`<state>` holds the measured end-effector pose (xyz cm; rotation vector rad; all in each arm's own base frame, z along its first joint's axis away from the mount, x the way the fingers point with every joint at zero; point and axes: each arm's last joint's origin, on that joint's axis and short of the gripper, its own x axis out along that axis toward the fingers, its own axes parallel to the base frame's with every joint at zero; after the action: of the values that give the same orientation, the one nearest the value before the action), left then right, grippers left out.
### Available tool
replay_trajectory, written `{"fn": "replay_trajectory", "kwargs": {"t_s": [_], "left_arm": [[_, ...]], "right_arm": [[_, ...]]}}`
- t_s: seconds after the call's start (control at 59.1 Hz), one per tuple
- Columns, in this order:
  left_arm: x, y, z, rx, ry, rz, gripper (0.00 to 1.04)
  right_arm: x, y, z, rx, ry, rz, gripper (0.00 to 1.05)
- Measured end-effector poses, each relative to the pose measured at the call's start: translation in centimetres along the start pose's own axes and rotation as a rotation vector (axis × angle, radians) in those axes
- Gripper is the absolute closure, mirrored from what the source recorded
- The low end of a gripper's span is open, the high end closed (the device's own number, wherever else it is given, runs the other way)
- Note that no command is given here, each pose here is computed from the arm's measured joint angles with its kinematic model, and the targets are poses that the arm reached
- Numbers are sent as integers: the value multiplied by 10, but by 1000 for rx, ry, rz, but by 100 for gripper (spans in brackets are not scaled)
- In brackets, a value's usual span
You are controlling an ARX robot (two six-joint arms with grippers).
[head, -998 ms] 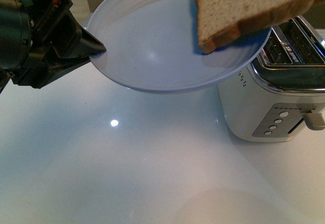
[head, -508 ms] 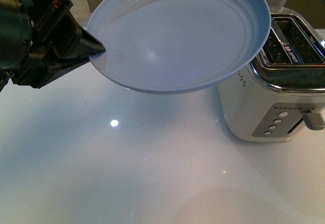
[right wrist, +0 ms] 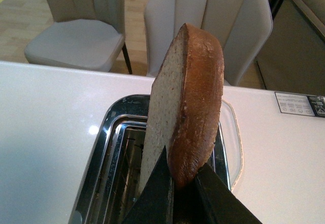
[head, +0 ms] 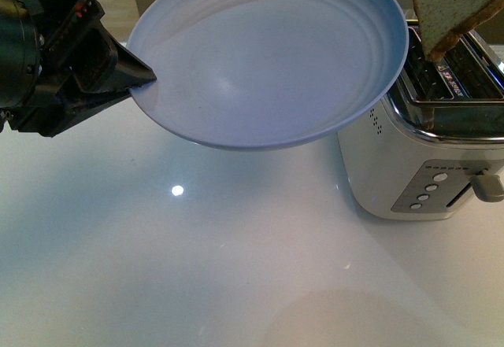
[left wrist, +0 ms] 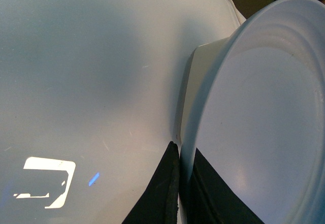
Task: Left arm holds plate, right arm toasts bread
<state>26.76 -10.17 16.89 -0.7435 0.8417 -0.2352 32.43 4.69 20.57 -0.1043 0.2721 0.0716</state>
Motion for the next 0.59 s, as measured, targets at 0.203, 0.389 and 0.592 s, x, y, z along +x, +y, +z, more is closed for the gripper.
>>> {"fn": "replay_trajectory", "kwargs": {"t_s": [0.203, 0.389, 0.592], "left_arm": [[0, 3, -1, -4, 5, 5, 102], [0, 4, -2, -5, 11, 5, 102], [0, 4, -3, -5, 12, 6, 102]], "right_arm": [[-1, 8, -5, 1, 2, 23, 102], [-2, 10, -8, 14, 11, 29, 102], [-9, 14, -11, 12, 25, 42, 102]]}}
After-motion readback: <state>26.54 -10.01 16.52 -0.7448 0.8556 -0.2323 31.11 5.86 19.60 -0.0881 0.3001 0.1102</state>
